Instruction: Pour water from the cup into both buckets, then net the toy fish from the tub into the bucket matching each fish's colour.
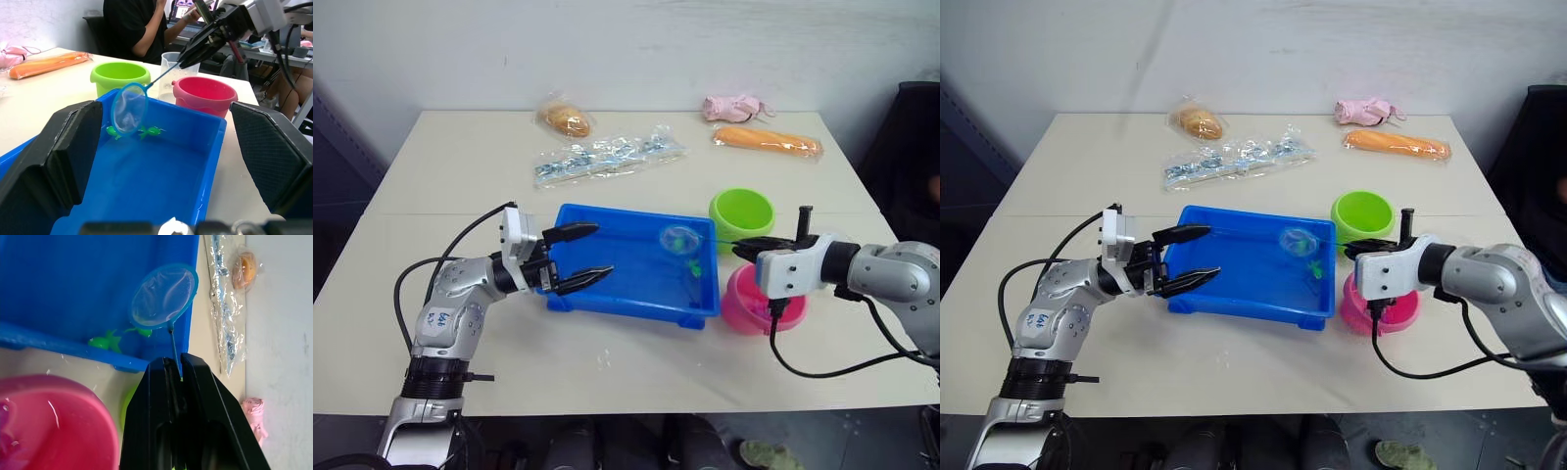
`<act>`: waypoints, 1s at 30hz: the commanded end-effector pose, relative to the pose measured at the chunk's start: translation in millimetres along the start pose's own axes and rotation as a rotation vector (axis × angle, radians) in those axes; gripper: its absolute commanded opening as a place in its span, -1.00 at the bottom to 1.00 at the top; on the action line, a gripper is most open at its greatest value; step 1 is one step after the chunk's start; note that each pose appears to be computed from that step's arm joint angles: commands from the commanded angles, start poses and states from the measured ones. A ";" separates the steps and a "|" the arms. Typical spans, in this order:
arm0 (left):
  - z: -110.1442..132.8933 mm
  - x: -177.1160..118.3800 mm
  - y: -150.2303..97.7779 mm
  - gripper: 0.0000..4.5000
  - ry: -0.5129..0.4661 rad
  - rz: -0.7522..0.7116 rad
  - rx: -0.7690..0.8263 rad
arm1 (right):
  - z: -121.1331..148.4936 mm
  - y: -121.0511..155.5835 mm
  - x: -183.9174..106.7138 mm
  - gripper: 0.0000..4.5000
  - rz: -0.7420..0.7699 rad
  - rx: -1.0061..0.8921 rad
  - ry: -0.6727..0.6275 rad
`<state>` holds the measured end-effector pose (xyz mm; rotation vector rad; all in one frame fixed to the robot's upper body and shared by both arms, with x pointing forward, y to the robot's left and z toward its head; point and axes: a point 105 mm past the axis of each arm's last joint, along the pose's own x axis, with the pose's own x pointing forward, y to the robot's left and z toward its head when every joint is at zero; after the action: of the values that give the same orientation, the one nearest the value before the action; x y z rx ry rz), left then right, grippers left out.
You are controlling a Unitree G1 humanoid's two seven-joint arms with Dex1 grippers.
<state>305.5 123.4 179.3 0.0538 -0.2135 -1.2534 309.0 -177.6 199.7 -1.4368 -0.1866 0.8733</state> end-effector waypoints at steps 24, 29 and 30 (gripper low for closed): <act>7.4 16.6 -3.3 0.99 -0.052 -0.039 0.029 | -14.5 -10.6 6.1 -1.00 0.137 -0.174 0.098; 6.3 18.0 -3.2 0.99 -0.055 -0.041 0.025 | -13.5 -4.9 8.5 -1.00 0.206 -0.162 0.100; 6.2 17.9 -3.1 0.99 -0.055 -0.041 0.024 | -11.5 -2.1 8.9 -1.00 0.232 -0.151 0.094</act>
<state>306.9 107.5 180.6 0.0267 -0.2432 -1.2878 325.8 -183.3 194.7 -1.6505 -0.0346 0.9670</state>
